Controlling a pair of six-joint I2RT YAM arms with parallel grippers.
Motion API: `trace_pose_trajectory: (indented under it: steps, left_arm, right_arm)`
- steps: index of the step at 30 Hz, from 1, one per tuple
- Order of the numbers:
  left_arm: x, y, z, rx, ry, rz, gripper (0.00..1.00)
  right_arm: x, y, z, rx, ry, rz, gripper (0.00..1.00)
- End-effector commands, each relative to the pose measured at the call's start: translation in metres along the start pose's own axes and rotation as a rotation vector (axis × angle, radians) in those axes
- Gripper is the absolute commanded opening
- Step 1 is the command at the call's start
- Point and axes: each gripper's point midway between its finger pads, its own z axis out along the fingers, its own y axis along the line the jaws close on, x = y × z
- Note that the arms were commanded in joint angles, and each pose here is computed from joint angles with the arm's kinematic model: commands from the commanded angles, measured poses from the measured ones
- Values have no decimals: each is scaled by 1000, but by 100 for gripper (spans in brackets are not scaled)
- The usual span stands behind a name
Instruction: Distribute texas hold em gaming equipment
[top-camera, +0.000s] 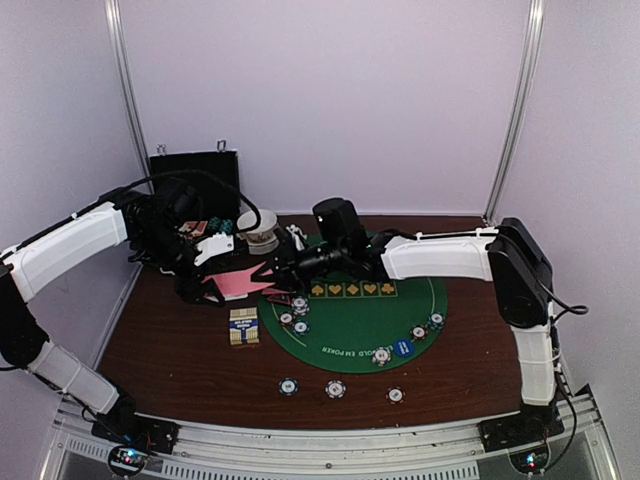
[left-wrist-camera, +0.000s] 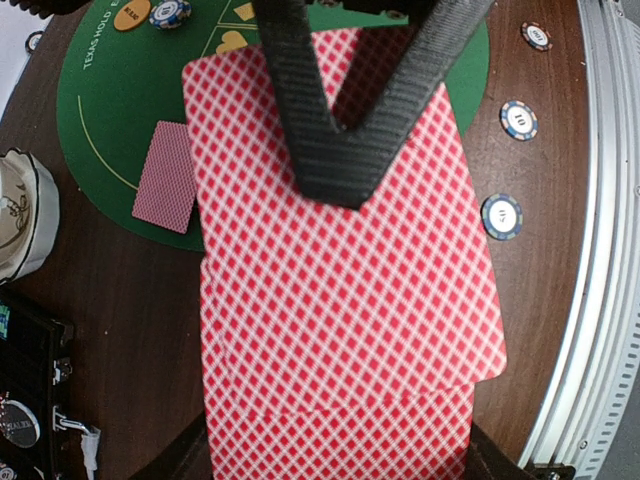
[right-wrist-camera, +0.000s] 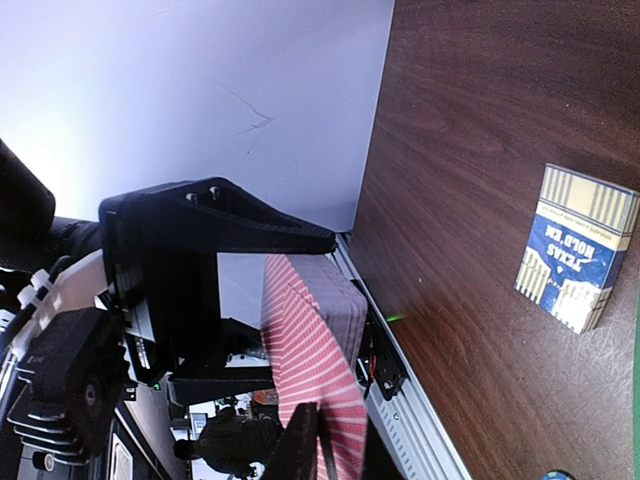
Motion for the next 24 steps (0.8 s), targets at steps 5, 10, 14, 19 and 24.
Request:
trace_pose_trajectory:
  steps: [5,10,14,19,24]
  left_arm:
    - [-6,3,-6,-26,-31,17,0]
    - [-6,3,-6,-27,-30,17,0]
    - [-5,4,-6,-30,-28,17,0]
    - [-4,3,-6,-25,-21,14,0]
    - [-6,3,-7,-22,-23,14,0]
  right_arm:
    - [-6,20,-32,-9,-37,-32,0]
    - [-16,16,-50,11,-63,-34,0]
    - [-33,8,-71,22,-98,-23,0]
    - [-74,-27,-115,102,-173,-11,0]
    - [-122,-79,-164,255,-256,15,0]
